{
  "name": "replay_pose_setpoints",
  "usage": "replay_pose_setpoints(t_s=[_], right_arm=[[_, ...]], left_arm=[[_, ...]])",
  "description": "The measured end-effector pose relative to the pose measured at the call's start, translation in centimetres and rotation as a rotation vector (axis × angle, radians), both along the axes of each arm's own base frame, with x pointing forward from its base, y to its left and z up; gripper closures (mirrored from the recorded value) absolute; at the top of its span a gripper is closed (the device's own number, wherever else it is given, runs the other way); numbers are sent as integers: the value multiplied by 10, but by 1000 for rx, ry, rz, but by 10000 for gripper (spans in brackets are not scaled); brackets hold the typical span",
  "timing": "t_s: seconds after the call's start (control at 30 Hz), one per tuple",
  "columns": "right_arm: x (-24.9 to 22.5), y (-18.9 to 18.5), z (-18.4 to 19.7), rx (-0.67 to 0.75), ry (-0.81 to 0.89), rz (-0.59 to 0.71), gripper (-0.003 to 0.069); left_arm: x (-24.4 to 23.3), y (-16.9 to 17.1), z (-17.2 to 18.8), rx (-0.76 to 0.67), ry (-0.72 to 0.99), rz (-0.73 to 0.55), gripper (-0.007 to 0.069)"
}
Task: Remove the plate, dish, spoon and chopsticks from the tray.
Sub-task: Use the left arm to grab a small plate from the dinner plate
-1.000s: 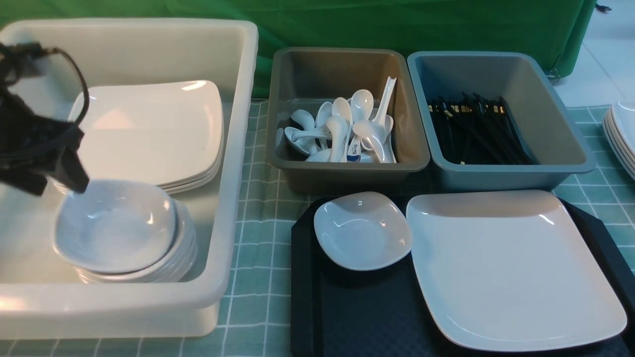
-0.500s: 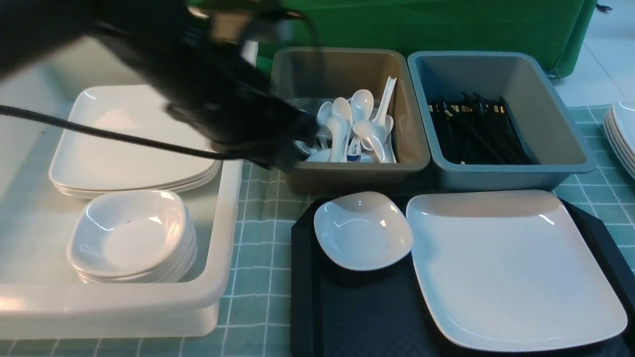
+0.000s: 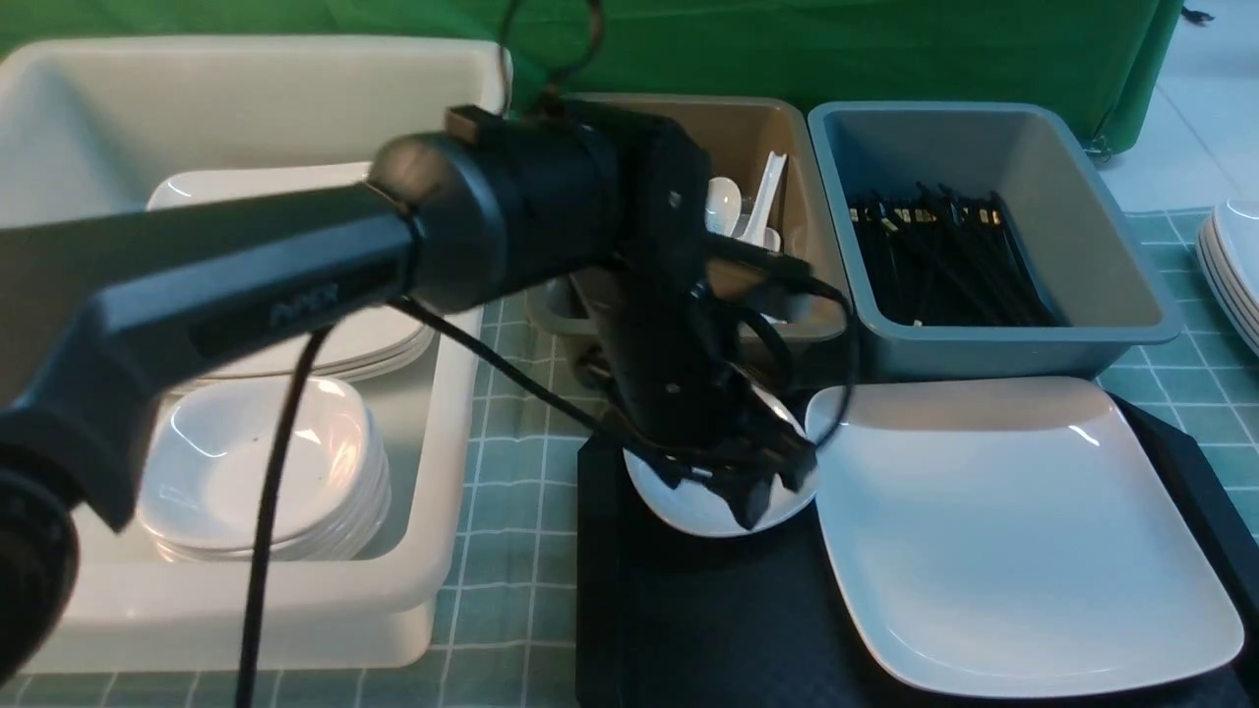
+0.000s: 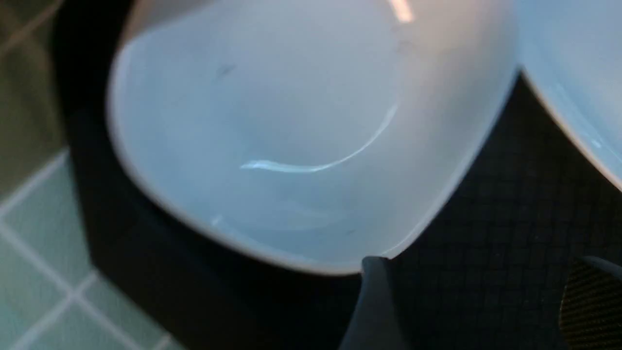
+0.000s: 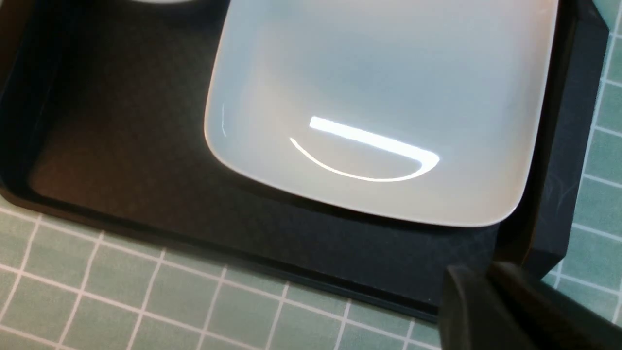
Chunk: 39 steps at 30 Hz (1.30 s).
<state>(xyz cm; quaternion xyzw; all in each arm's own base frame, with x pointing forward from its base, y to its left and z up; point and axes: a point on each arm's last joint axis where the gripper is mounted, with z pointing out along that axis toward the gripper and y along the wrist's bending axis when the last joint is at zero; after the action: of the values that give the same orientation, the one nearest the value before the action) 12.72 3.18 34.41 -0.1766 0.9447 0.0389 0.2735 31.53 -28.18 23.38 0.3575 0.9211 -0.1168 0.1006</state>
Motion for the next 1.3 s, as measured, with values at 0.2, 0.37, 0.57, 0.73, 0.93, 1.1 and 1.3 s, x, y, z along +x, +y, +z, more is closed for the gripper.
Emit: replay_pose_setpoints(t_s=[0.2,0.37,0.57,0.73,0.93,1.1,1.3], right_arm=[[1,0,0,2,-10,0,569],[1,0,0,2,-13,1,569],[2,0,1,5,-31,0,569],[3,0,2,7,-38,-1,564],[4,1,2,8,-45,-1,554],[4,1,2,9,-52,-1,547],[4,1,2,9,-52,-1,540]], left_arm=[[-6,-22,-7,103,-197,-201,159],[1,-23,-32,186,-206,-293,159],[7,-27,-59,222,-202,-333,159],[11,-28,-69,246,-216,-348,166],[12,-28,-70,253,-221,-308,375],[10,-31,-60,258,-210,-283,470],[-2,-28,-41,204,-114,-240,476]])
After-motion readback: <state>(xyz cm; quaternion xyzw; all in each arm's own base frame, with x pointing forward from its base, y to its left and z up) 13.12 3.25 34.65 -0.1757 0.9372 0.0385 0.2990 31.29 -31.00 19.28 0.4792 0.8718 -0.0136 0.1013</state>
